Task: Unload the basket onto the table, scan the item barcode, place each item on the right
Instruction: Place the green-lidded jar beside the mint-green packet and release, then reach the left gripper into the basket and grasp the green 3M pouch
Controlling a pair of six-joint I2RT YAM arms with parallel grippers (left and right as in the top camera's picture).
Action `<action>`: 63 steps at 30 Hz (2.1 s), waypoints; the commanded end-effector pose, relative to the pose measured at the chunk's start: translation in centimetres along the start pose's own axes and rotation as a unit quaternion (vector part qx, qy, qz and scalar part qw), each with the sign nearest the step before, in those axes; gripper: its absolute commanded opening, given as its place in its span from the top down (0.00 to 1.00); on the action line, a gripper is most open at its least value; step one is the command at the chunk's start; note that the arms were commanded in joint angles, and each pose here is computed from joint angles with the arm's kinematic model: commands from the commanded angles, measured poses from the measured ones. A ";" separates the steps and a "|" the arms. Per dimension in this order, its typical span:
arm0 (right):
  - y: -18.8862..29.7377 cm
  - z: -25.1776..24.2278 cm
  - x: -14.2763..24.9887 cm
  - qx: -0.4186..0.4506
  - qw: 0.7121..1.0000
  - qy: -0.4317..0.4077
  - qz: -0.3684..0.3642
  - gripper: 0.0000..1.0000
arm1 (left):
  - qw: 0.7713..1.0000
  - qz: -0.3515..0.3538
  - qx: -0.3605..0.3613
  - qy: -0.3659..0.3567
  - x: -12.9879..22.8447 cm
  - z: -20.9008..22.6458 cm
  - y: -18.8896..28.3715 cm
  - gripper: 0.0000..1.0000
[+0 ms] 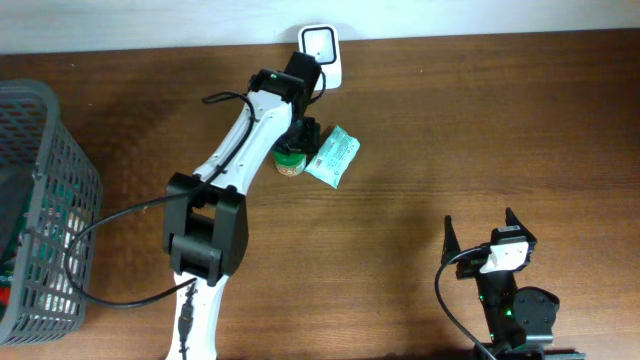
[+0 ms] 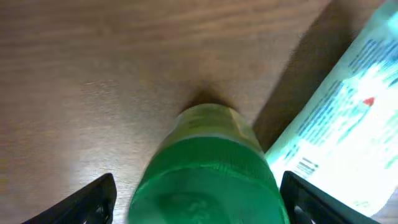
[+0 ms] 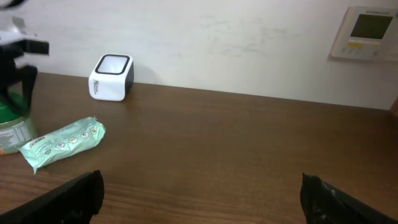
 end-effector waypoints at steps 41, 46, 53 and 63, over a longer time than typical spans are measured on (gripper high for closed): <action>0.0 0.2 0.2 -0.005 1.000 -0.006 0.001 0.02 | 0.963 -0.027 -0.029 0.268 12.7 46.7 8.5 0.18; 0.0 0.2 0.2 -0.005 1.000 -0.006 0.001 0.02 | 0.966 -0.021 -0.031 0.257 14.1 46.8 4.2 0.14; 0.0 0.2 0.2 -0.005 1.000 -0.006 0.001 0.02 | 0.963 -0.015 -0.078 0.258 15.5 47.9 0.8 0.04; 0.0 0.2 0.2 -0.005 1.000 -0.006 0.001 0.02 | 0.972 -0.014 -0.099 0.211 16.8 47.7 -2.7 0.04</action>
Point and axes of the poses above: each gripper's point midway between its finger pads, its own y axis back along the fingers, its own z axis along the line the jaws close on, x = y × z, the point moved 2 cm from there along y, back along the fingers, and after that the axes turned 9 degrees about y, right-handed, at the moved point
